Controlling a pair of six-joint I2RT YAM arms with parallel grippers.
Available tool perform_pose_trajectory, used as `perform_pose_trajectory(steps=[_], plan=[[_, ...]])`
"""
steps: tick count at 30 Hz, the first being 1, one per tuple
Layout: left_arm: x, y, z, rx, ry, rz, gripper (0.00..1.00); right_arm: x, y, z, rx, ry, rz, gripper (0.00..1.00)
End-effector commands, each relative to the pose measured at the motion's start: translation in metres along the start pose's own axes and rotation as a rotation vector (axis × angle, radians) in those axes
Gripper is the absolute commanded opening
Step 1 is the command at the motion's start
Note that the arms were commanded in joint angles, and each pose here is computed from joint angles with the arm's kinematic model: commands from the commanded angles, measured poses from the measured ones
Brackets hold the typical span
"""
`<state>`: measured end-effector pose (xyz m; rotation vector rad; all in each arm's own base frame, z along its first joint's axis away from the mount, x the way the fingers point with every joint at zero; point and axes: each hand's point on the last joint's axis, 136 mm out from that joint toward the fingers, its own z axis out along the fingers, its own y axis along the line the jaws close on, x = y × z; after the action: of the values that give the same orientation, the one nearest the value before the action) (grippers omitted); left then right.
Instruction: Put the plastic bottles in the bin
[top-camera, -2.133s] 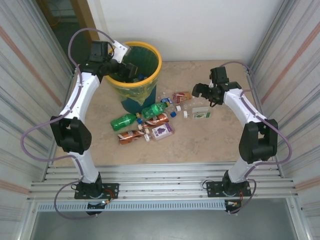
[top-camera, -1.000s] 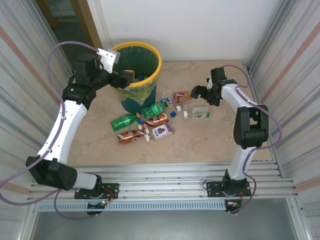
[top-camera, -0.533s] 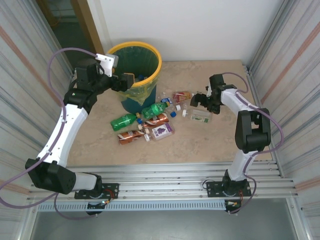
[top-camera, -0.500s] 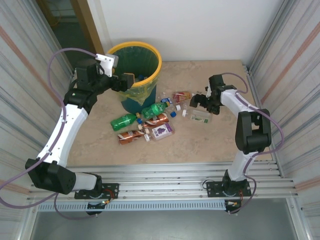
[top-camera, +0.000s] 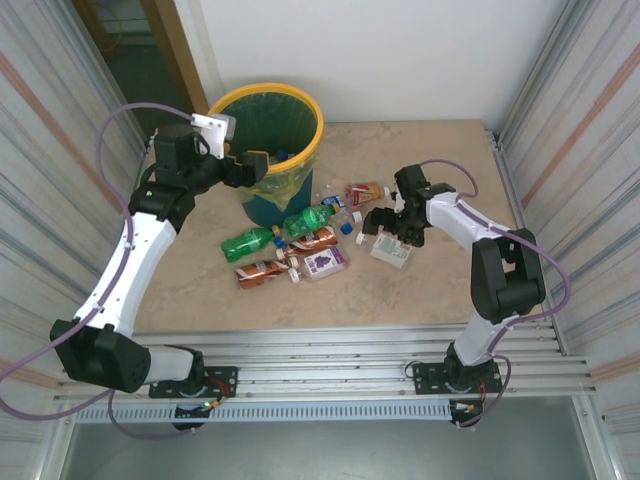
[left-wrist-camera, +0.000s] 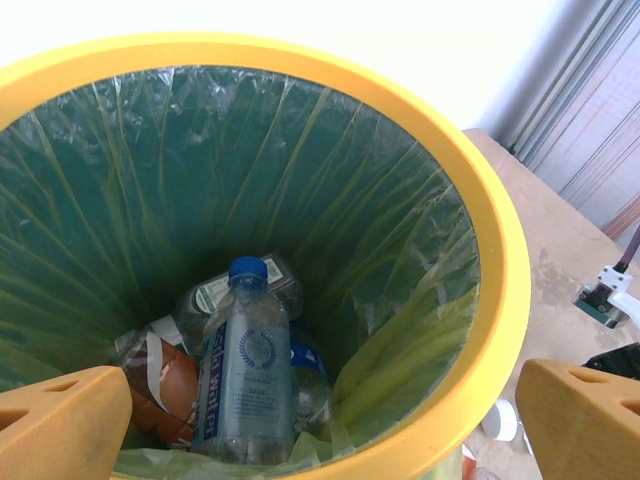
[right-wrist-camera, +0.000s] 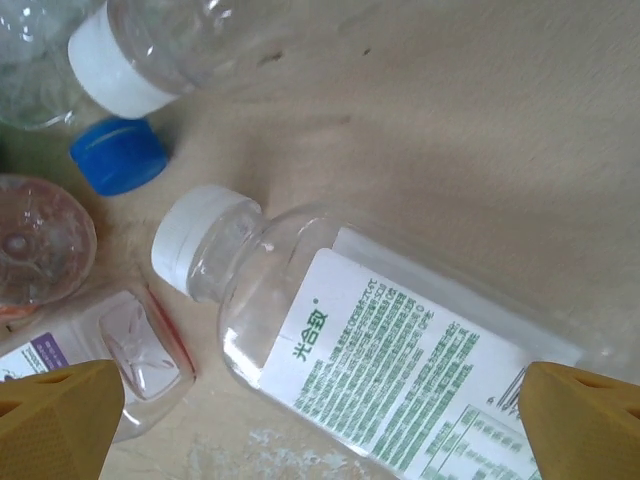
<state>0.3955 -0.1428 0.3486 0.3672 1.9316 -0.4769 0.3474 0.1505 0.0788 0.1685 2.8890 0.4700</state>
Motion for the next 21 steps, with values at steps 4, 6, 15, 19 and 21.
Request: perform_pose_trajectory(steps=[4, 6, 15, 19, 21], plan=[[-0.011, -0.004, -0.012, -0.011, -0.054, 0.008, 0.99, 0.015, 0.002, -0.016, 0.060, -0.016, -0.019, 0.99], [-0.010, -0.005, -0.011, -0.009, -0.053, 0.007, 0.99, 0.013, -0.003, -0.020, 0.094, -0.032, -0.038, 0.99], [-0.008, -0.006, -0.012, -0.002, -0.054, -0.001, 0.99, -0.012, -0.012, -0.024, 0.140, -0.092, -0.163, 0.98], [-0.007, -0.005, -0.014, -0.009, -0.054, 0.002, 0.99, -0.026, -0.019, -0.011, 0.101, -0.088, -0.157, 0.98], [-0.007, -0.004, -0.014, -0.015, -0.052, 0.006, 0.99, -0.031, -0.022, -0.005, 0.083, -0.086, -0.153, 0.98]])
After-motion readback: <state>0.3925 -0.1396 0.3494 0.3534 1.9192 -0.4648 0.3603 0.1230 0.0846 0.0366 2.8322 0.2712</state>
